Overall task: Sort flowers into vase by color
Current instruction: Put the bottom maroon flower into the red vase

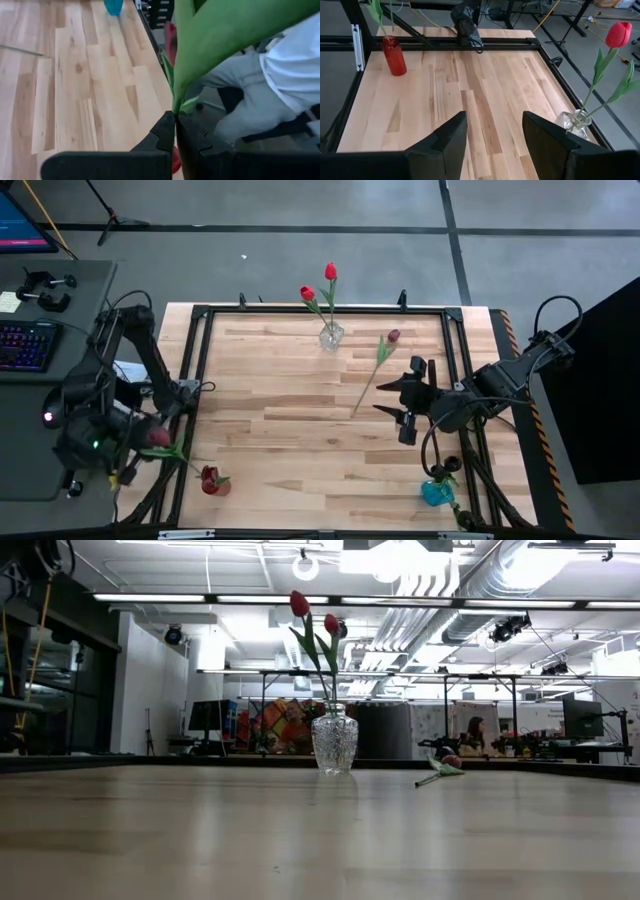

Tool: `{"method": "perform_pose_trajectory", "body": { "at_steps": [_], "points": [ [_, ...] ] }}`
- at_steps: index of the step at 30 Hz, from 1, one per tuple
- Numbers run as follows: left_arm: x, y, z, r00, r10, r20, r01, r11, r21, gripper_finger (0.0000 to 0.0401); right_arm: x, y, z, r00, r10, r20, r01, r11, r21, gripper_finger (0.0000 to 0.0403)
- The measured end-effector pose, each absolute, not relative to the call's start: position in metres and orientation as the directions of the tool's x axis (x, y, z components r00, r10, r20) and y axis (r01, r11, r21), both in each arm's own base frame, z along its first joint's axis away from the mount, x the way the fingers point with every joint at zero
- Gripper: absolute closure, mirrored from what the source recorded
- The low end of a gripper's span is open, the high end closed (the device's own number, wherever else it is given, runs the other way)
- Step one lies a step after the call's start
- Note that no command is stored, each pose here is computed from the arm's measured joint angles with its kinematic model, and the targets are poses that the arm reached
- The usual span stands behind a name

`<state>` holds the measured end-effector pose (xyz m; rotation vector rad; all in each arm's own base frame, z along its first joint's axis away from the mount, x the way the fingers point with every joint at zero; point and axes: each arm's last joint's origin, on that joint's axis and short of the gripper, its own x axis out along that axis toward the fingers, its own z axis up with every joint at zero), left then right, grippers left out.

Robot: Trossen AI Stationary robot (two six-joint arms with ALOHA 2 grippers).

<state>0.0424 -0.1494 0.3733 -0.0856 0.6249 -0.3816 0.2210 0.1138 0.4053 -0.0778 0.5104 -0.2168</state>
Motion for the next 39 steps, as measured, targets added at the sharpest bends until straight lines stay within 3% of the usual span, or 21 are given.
{"method": "perform_pose_trajectory", "body": {
  "at_steps": [15, 32, 39],
  "points": [
    [0.043, -0.197, 0.346, 0.769, -0.26, -0.583, 0.269, 0.96, -0.074, 0.0401, 0.221, 0.113, 0.406, 0.849, -0.253, -0.464, 0.193, 0.966, -0.174, 0.0222],
    [0.044, -0.208, 0.336, 0.767, -0.228, -0.599, 0.151, 0.973, -0.177, 0.04, 0.221, 0.113, 0.406, 0.848, -0.259, -0.462, 0.196, 0.964, -0.18, 0.0222],
    [0.045, -0.209, 0.336, 0.768, -0.227, -0.599, 0.106, 0.967, -0.23, 0.0353, 0.221, 0.113, 0.406, 0.848, -0.259, -0.462, 0.194, 0.964, -0.184, 0.0222]
  ]
}}
